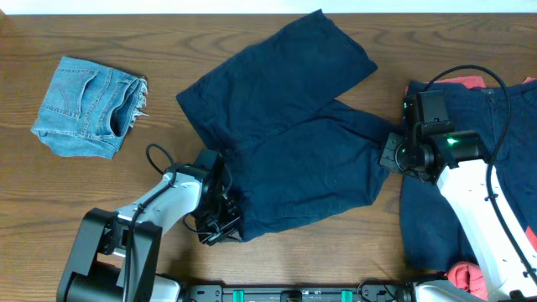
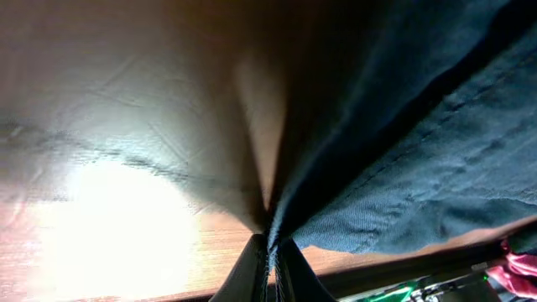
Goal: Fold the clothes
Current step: 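Drag the left side of the navy shorts downward with the left gripper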
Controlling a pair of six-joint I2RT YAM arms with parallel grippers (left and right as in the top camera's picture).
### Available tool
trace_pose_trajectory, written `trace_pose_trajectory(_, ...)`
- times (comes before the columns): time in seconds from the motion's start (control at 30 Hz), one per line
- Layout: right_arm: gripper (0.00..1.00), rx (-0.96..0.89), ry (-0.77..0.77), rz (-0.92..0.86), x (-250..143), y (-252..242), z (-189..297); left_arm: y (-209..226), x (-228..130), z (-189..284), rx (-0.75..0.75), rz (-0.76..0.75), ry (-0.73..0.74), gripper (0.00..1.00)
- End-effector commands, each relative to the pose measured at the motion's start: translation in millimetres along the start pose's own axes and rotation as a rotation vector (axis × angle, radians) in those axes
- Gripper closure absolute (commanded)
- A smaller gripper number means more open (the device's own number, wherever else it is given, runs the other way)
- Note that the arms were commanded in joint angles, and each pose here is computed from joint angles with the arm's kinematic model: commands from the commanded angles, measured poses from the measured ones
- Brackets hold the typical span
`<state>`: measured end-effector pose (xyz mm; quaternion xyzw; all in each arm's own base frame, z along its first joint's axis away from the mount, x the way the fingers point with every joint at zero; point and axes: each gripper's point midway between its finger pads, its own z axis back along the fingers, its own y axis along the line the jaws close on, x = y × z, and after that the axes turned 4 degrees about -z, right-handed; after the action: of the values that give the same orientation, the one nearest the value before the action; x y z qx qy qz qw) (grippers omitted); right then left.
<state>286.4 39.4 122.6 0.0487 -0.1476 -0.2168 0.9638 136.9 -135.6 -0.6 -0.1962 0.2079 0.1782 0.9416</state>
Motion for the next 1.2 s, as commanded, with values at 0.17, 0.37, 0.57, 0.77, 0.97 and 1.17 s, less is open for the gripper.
trace_pose_trajectory(0.17, 0.89, -0.028, 0.000, -0.013, -0.2, -5.8, 1.1, 14.1, 11.5, 35.6, -0.035, 0.007, -0.074, 0.94)
trace_pose_trajectory(0.37, 0.89, -0.027, -0.001, -0.013, 0.0, -5.7, 1.1, 34.6, 30.7, 59.9, 0.017, 0.024, -0.235, 0.94)
trace_pose_trajectory(0.57, 0.88, -0.027, -0.001, -0.014, 0.1, -5.5, 1.1, 32.5, 14.3, 49.8, 0.016, 0.021, -0.169, 0.59)
trace_pose_trajectory(0.77, 0.88, -0.027, -0.001, -0.014, 0.0, -5.6, 1.1, 40.8, -5.9, 24.9, 0.054, 0.140, -0.107, 0.27)
trace_pose_trajectory(0.97, 0.88, -0.025, -0.004, -0.014, 0.7, -5.1, 1.1, 37.5, 11.7, 9.5, 0.005, 0.140, -0.183, 0.26)
trace_pose_trajectory(1.17, 0.88, -0.026, -0.002, -0.014, 0.3, -5.3, 1.1, 29.3, 27.4, 12.0, -0.028, 0.105, -0.247, 0.46)
